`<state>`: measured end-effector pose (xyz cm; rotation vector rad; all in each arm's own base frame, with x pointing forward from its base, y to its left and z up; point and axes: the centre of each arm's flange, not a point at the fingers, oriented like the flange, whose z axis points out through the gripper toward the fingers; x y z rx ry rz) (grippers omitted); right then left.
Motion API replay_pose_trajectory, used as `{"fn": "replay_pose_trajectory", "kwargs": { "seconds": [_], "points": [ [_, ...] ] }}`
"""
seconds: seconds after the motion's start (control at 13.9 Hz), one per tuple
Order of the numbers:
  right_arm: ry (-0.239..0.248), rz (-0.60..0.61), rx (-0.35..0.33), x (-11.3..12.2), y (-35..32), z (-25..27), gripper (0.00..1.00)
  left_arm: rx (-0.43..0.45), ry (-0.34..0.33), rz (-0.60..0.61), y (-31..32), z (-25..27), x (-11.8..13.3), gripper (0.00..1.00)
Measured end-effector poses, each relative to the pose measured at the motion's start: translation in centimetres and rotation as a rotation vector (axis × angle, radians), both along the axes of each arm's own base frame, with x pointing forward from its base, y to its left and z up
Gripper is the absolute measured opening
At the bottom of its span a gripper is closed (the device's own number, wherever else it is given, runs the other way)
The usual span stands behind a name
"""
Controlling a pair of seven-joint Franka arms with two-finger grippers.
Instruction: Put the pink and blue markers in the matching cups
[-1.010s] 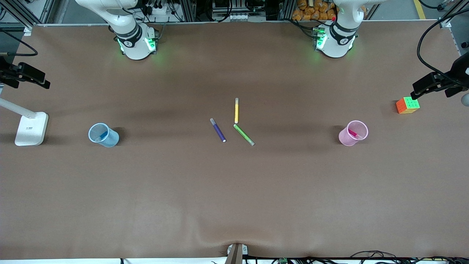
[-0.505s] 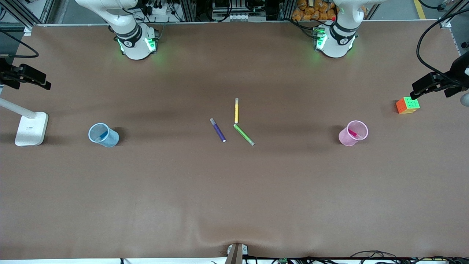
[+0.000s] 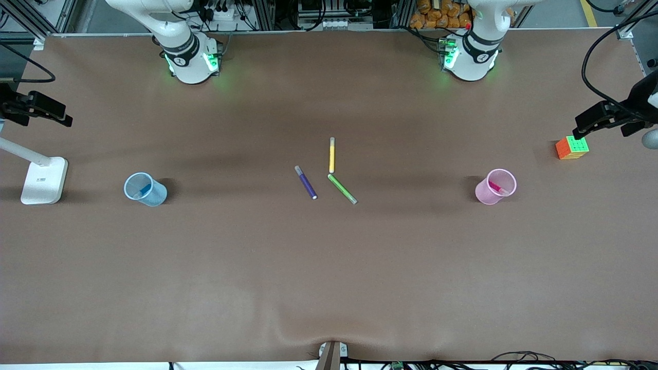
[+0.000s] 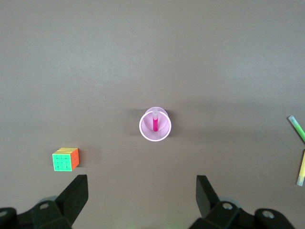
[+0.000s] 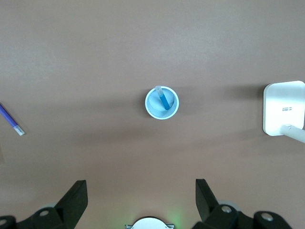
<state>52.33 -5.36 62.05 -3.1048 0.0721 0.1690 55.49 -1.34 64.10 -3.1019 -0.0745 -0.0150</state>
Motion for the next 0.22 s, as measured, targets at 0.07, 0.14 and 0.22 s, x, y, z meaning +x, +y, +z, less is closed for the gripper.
{"fn": "replay_pose_trajectory", "kwargs": {
  "seconds": [0.07, 0.14, 0.22],
  "points": [
    [0.002, 0.0, 0.0, 0.09, 0.0, -0.14, 1.0, 0.0, 0.002, 0.0, 0.01, -0.04, -0.01, 1.0],
    [0.004, 0.0, 0.0, 0.14, 0.0, -0.24, 1.0, 0.0, 0.003, 0.0, 0.02, -0.08, -0.01, 1.0],
    [0.005, 0.0, 0.0, 0.17, 0.0, -0.29, 1.0, 0.0, 0.004, 0.0, 0.02, -0.12, -0.02, 1.0]
  ]
}}
